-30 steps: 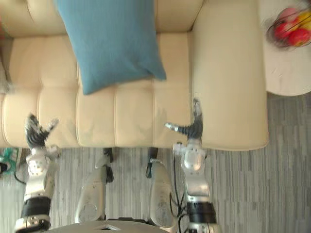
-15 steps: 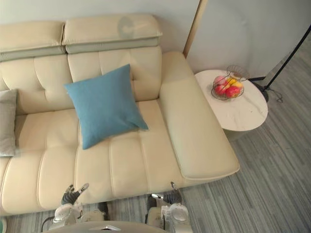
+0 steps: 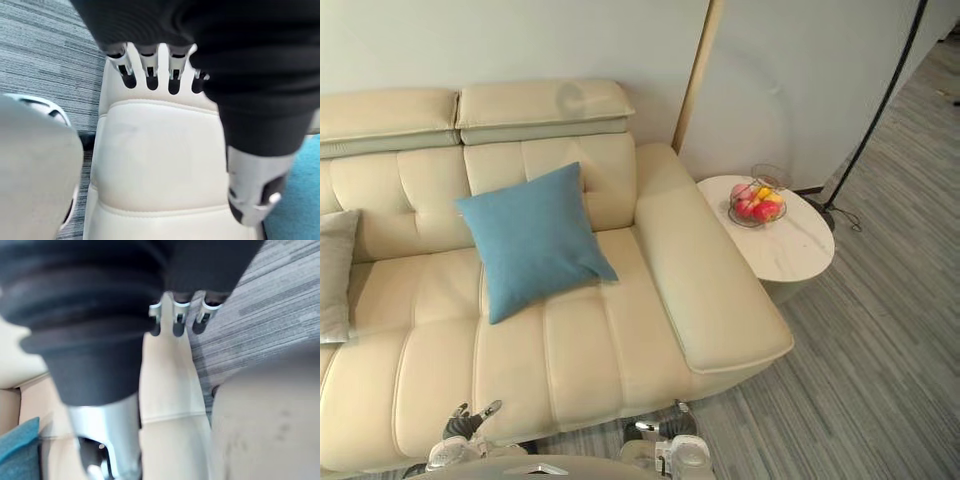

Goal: Pick up cushions and gather them together orderly.

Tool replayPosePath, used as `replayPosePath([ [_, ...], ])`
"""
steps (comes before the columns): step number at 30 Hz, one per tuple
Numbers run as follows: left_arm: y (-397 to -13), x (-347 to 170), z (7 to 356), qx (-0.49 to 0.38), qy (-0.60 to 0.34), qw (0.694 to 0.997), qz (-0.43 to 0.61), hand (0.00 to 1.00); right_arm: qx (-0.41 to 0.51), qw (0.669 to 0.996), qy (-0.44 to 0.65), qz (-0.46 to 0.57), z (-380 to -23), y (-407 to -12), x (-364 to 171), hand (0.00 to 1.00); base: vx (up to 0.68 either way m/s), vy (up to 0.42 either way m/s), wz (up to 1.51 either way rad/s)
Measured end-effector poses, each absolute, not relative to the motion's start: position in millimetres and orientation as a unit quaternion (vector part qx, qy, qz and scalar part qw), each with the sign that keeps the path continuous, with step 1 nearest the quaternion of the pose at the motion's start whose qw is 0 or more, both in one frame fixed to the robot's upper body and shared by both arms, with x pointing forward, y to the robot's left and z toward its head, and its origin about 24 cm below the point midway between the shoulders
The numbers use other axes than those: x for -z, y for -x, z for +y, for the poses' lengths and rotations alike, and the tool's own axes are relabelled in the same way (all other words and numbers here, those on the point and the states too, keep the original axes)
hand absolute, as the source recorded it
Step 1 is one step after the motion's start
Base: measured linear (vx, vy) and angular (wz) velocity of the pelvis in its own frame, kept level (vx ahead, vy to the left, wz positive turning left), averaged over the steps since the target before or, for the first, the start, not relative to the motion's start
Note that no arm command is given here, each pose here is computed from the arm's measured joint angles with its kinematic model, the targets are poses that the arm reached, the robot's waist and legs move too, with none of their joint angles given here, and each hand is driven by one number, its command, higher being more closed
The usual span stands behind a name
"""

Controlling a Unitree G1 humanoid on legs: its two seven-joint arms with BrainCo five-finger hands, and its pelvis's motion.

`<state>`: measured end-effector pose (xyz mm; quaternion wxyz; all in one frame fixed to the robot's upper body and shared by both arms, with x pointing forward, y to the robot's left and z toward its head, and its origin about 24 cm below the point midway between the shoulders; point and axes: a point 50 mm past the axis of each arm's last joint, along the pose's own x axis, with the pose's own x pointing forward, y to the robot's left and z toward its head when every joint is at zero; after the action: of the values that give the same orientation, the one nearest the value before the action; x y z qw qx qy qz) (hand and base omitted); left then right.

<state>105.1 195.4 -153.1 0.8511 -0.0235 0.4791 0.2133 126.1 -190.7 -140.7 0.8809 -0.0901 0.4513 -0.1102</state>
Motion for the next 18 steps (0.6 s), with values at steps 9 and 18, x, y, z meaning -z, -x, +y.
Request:
replayPosePath([
  [9, -109, 151, 207, -0.233, 0.026, 0.849, 0.474, 0.00, 0.060, 0.885, 0.132, 0.442, -182, -161, 137, 0.00, -0.11, -0.093, -0.24],
  [18, -111, 152, 196, -0.224, 0.033, 0.849, 0.477, 0.00, 0.086, 0.879, 0.152, 0.444, -197, -156, 136, 0.00, -0.23, -0.031, -0.10],
])
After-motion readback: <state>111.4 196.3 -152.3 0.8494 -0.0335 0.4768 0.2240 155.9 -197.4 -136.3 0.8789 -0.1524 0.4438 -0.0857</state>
